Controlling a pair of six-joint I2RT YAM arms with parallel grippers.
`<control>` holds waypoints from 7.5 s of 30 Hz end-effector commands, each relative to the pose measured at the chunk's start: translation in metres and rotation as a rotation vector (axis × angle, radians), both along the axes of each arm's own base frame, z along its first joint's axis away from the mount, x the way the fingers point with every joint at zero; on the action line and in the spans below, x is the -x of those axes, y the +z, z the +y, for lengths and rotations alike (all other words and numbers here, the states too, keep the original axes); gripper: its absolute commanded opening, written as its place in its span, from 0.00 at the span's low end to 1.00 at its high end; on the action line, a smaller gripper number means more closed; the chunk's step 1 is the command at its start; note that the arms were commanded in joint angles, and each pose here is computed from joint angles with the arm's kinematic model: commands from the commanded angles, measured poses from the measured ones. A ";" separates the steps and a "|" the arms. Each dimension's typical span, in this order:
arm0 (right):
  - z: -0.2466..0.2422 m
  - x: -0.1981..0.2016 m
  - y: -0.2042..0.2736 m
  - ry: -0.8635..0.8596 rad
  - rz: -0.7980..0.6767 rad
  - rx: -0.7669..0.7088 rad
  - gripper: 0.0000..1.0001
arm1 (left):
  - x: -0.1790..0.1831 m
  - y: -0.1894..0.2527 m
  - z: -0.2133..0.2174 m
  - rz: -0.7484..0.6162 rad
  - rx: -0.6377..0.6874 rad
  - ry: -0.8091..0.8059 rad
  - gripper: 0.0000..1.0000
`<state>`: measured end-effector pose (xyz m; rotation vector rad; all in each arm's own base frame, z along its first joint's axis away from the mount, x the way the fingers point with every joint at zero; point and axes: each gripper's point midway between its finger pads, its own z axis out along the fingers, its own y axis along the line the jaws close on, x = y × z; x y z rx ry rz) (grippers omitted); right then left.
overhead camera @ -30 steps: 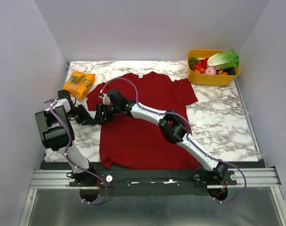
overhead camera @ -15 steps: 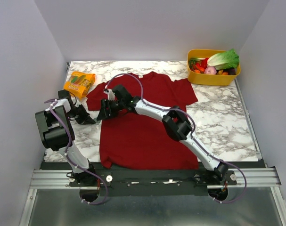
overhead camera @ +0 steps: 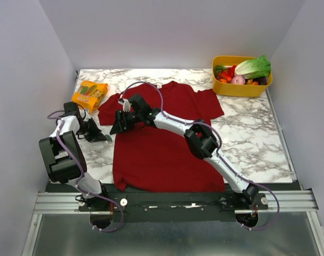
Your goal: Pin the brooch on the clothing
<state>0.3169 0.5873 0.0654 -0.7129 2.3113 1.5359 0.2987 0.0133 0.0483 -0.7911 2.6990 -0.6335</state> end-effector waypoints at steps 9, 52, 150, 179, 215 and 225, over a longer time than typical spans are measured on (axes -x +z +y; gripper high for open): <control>-0.055 -0.027 0.095 0.000 -0.040 -0.143 0.69 | -0.010 0.078 -0.030 -0.242 0.009 -0.105 0.00; -0.240 0.032 0.215 0.058 -0.357 -0.234 0.51 | 0.043 0.253 -0.258 -0.786 0.385 -0.999 0.00; -0.279 0.045 -0.045 -0.198 -0.032 0.444 0.55 | 0.042 0.039 -0.297 -0.394 0.230 -0.516 0.65; -0.293 0.064 -0.005 -0.187 -0.063 0.432 0.01 | 0.042 0.050 -0.280 -0.440 0.145 -0.510 0.59; -0.286 0.048 0.013 -0.211 -0.146 0.384 0.00 | 0.047 0.060 -0.276 -0.470 0.145 -0.530 0.59; -0.289 0.030 0.076 -0.342 -0.248 0.276 0.00 | 0.033 0.142 -0.281 -0.690 0.241 -0.512 0.60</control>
